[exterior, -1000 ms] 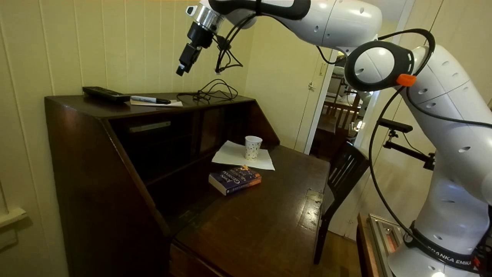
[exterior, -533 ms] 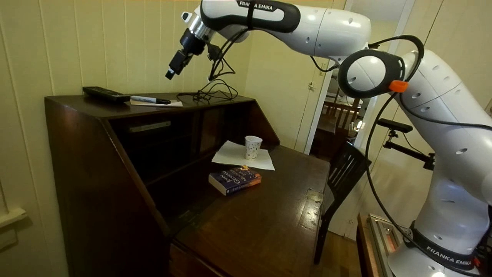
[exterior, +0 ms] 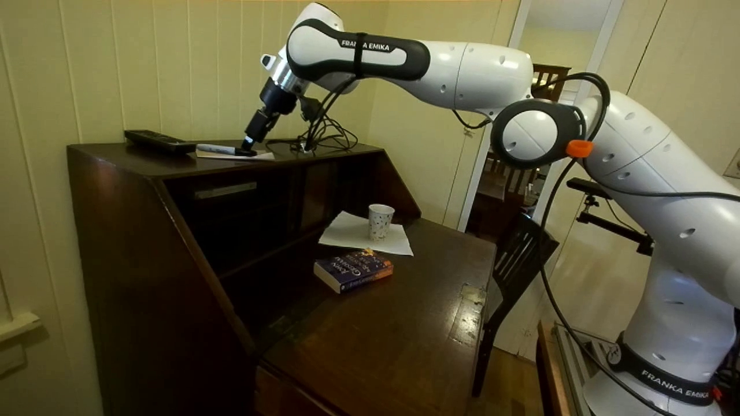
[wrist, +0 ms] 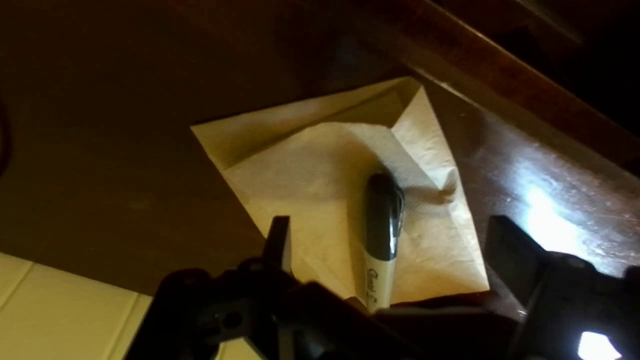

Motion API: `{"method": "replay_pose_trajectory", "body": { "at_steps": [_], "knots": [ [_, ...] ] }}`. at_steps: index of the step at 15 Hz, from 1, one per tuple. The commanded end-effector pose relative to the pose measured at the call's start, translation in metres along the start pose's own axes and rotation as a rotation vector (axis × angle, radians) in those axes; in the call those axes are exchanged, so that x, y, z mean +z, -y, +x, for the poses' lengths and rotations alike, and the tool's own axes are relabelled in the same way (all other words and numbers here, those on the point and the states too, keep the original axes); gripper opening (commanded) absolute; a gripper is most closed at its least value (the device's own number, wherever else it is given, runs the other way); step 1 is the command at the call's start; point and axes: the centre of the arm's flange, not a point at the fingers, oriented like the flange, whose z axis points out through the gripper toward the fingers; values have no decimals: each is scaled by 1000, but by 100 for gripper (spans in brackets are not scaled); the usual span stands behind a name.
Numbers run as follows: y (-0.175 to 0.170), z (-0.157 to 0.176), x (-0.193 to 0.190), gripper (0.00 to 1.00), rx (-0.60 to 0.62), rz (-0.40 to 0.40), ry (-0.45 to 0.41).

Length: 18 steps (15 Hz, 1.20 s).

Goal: Move the Sharpie to the cup

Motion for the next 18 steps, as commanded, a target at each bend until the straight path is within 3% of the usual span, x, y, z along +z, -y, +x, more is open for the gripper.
{"method": "replay_pose_trajectory", "body": {
  "at_steps": [1,3,5,8,10,11,12,16,18],
  "knots": [
    [-13,42,8,87,23,36,-22],
    [-11,42,12,64,32,41,-14],
    [-13,41,15,51,54,45,-11],
    [-20,38,20,43,105,54,-7],
    [-25,37,22,47,137,57,-5],
    [-26,36,22,44,150,56,-5],
    [-26,35,22,23,158,57,-7],
    [-20,35,14,1,145,56,-25],
    [-15,36,8,5,134,55,-33]
  ]
}}
